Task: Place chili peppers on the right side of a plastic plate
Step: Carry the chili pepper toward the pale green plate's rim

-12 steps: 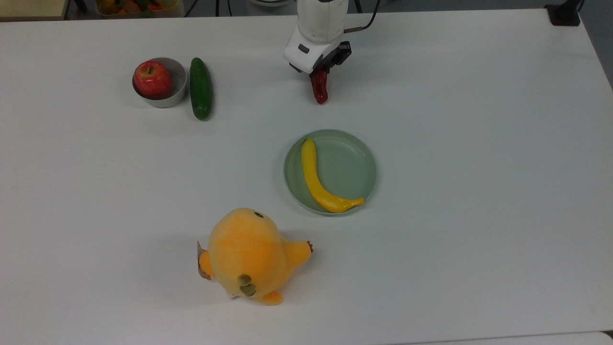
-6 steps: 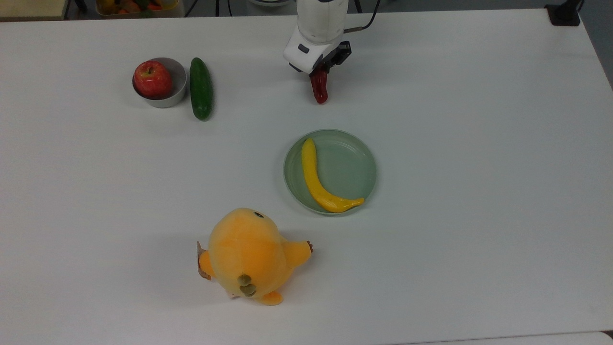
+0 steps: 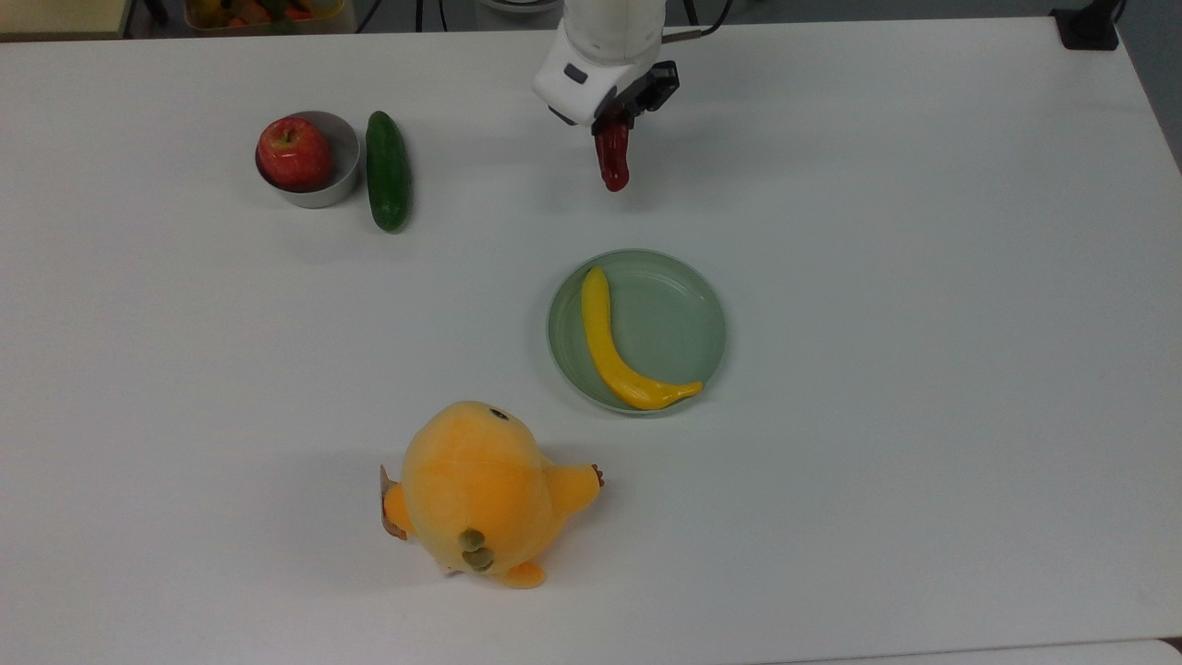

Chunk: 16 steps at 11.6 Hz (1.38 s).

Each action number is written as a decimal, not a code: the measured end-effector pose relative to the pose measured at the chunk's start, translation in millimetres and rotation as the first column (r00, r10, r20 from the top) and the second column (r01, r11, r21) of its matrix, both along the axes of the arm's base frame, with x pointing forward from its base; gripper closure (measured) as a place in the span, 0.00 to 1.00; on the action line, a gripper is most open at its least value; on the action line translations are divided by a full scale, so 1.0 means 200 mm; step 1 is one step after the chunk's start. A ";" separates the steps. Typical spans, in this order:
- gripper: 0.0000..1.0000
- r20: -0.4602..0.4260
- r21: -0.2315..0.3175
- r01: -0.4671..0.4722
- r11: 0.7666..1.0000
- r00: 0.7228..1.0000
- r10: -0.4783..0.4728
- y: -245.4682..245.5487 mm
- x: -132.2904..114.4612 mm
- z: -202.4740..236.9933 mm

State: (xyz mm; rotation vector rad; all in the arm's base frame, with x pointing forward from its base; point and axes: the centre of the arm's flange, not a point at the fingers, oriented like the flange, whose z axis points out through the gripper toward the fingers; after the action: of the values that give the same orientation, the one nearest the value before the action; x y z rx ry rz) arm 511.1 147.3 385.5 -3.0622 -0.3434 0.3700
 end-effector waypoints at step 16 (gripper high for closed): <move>0.62 0.165 0.073 0.090 0.993 0.981 -0.101 -0.38 0.39 0.56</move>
State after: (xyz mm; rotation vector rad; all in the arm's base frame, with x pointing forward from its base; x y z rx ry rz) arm 589.7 70.8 497.3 -3.0379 -0.2077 0.0933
